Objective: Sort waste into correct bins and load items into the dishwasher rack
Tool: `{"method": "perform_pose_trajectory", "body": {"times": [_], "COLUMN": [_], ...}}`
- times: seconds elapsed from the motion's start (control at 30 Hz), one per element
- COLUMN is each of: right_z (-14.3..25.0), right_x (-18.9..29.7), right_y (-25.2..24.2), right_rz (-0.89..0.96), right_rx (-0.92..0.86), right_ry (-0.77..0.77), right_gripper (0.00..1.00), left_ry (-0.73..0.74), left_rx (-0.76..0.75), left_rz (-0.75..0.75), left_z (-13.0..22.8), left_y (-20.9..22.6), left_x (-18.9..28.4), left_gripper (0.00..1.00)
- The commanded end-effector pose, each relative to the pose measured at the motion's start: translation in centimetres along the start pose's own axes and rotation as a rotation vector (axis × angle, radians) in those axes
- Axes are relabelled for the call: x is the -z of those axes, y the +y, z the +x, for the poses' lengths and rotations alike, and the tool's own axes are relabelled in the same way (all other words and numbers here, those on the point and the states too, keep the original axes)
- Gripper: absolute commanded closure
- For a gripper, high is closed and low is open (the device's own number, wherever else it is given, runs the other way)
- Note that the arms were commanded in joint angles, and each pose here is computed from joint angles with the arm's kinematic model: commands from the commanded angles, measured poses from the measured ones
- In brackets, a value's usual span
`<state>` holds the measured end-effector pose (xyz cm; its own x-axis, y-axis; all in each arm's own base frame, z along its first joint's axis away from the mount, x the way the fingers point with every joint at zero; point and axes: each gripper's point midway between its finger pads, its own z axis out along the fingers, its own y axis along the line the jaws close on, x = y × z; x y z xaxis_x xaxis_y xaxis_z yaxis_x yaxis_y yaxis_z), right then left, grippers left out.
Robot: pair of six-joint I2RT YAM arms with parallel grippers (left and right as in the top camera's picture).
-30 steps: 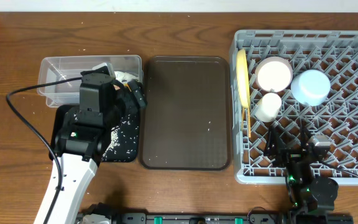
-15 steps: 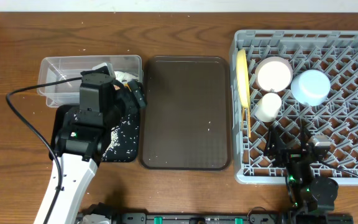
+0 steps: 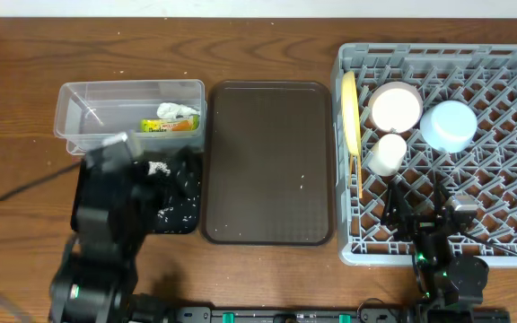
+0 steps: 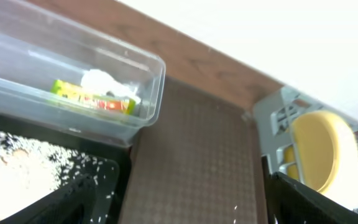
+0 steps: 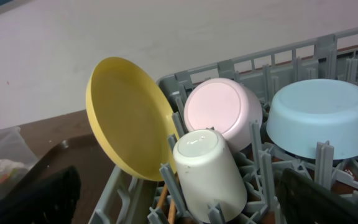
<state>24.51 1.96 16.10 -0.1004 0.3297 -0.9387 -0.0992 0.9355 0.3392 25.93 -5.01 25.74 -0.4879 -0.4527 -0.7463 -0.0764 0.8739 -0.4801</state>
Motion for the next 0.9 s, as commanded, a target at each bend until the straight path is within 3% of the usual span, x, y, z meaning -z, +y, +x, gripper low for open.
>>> {"method": "perform_pose_trajectory", "body": {"times": [0.0,0.23,0.47,0.87], "right_z": [0.1,0.1,0.1,0.1], "right_x": [0.0,0.0,0.0,0.0], "right_y": [0.1,0.1,0.1,0.1], "right_rz": [-0.005,-0.006,-0.005,-0.005], "right_rx": [-0.014,-0.014,-0.014,-0.014], "right_ry": [0.000,0.000,0.000,0.000], "right_gripper": [0.01,0.01,0.01,0.01], "left_ry": [-0.099,-0.445,-0.665,-0.749], "left_rx": [-0.010,0.032,0.090,0.141], "left_rz": [-0.017,-0.069,-0.087,-0.116], "left_z": [-0.2,-2.0,-2.4,0.6], "left_y": [1.2,4.6,7.1,11.1], "left_x": [1.5,4.1,4.2,1.5], "left_gripper": [0.10,0.10,0.10,0.10]}}
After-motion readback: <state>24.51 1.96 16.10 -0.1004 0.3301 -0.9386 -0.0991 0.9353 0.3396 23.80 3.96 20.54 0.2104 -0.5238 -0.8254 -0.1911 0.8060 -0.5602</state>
